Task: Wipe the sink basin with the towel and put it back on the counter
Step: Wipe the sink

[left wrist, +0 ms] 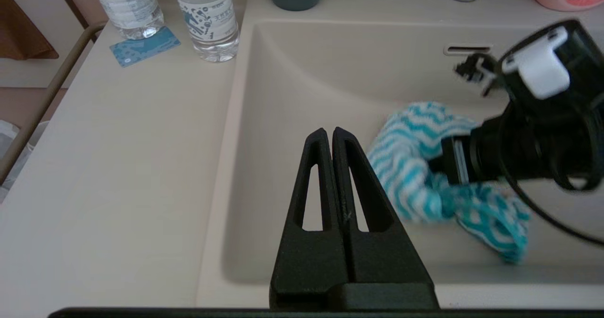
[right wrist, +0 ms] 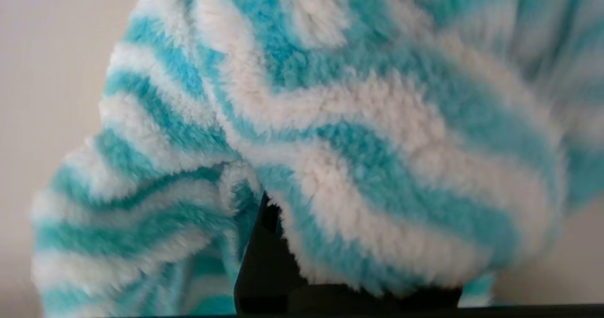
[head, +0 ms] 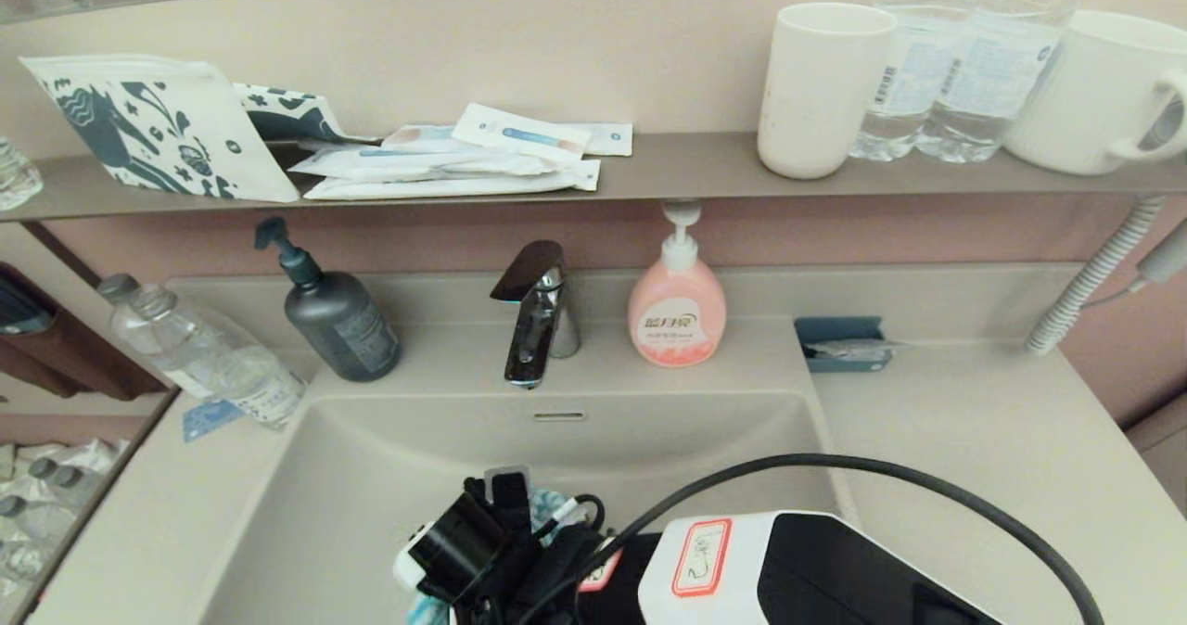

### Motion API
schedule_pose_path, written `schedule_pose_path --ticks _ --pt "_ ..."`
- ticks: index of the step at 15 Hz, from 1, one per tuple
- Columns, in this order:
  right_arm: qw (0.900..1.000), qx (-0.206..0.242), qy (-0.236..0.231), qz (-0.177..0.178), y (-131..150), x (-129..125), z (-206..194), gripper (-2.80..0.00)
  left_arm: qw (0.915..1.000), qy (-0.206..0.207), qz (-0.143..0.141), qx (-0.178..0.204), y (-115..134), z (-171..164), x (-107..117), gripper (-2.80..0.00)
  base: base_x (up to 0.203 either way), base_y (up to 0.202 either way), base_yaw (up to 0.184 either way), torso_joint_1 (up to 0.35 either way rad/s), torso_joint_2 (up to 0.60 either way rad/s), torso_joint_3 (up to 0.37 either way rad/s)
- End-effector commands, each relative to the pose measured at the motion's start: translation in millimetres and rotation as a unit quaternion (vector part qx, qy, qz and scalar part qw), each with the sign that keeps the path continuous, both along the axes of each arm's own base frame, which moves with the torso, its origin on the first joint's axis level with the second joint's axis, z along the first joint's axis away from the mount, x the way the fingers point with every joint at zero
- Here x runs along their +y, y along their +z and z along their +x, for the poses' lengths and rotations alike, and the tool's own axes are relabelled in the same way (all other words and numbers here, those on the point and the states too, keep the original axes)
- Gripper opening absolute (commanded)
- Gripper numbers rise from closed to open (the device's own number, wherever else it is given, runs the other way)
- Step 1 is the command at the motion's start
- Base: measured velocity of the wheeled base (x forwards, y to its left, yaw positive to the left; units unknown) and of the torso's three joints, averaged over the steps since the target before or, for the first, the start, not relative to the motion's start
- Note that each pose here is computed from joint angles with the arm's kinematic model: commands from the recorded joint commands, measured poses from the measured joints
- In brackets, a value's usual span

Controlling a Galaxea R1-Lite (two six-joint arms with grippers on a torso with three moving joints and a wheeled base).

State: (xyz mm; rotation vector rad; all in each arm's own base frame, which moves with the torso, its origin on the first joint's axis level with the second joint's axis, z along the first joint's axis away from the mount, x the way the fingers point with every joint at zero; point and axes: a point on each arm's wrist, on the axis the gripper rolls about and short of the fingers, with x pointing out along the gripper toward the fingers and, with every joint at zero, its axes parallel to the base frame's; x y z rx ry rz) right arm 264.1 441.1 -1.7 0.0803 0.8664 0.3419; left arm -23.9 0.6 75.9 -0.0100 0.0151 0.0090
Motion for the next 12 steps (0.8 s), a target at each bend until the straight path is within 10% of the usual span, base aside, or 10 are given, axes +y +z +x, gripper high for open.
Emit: schedule_pose_path --ticks 1,12 --pt "0.999 -0.002 -0.038 -0.007 -1.9 -20.4 30.4 -2.8 1.0 0.0 0.0 0.001 0.0 0.1 0.0 -2.8 0.0 0.0 0.0 0.0 0.0 0.0" --pt "0.999 0.009 -0.045 -0.013 6.7 -36.2 47.0 -2.8 1.0 0.0 0.0 0.001 0.0 0.1 0.0 -2.8 0.0 0.0 0.0 0.0 0.0 0.0"
